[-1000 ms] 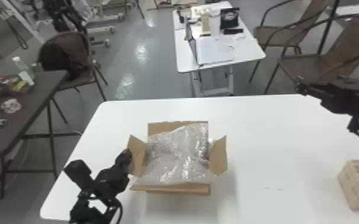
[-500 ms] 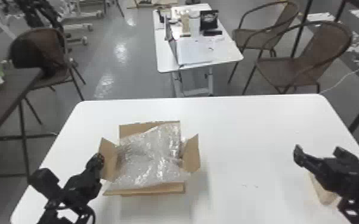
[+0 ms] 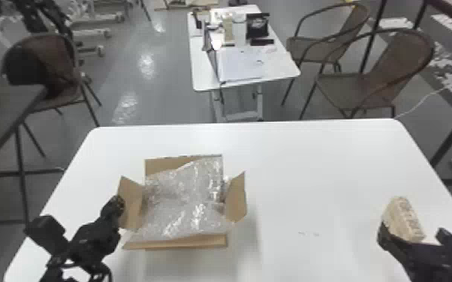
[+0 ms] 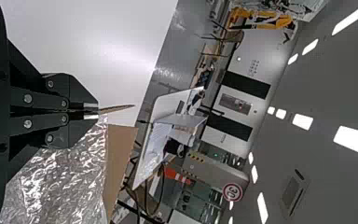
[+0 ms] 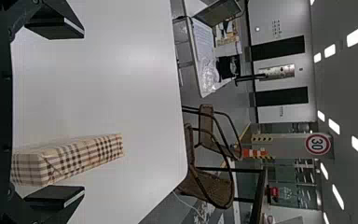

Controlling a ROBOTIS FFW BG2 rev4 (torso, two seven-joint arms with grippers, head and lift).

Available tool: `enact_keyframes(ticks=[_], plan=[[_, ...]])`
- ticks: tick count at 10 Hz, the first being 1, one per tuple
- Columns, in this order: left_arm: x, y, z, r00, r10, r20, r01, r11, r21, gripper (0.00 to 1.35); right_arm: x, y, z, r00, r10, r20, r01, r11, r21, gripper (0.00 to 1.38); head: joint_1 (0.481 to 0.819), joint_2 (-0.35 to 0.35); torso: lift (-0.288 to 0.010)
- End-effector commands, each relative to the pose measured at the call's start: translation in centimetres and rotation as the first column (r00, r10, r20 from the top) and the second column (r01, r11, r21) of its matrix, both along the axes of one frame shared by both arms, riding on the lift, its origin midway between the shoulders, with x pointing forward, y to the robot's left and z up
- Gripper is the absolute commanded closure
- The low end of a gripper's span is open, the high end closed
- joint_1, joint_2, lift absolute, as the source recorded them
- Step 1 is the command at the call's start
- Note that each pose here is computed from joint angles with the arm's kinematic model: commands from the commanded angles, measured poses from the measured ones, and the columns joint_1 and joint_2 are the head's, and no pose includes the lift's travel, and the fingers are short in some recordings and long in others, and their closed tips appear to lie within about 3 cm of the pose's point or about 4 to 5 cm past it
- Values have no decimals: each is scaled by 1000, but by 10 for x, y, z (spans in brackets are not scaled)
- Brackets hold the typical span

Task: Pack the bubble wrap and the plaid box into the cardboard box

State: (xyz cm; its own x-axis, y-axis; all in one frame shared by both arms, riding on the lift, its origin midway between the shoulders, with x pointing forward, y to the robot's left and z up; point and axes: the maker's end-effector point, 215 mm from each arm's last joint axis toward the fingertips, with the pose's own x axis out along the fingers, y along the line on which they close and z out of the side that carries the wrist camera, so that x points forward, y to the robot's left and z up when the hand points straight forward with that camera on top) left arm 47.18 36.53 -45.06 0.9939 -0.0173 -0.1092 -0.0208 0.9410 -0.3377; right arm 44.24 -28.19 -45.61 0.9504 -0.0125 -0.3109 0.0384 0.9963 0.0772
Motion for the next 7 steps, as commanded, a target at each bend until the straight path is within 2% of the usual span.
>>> enact_keyframes(ticks=[1, 4, 7], plan=[[0, -1, 0, 1000, 0, -1, 0, 1000, -4, 1127, -5, -12, -10, 1000, -18, 6, 18, 1000, -4, 119, 695, 108, -18], [1, -4, -2, 1000, -6, -4, 6, 1000, -7, 1127, -2, -38, -34, 998, -67, 5, 67, 998, -6, 119, 695, 73, -18], [1, -5, -2, 1000, -9, -6, 9, 1000, -6, 1125, 11, -41, -51, 997, -71, 0, 71, 997, 6, 119, 695, 50, -18]])
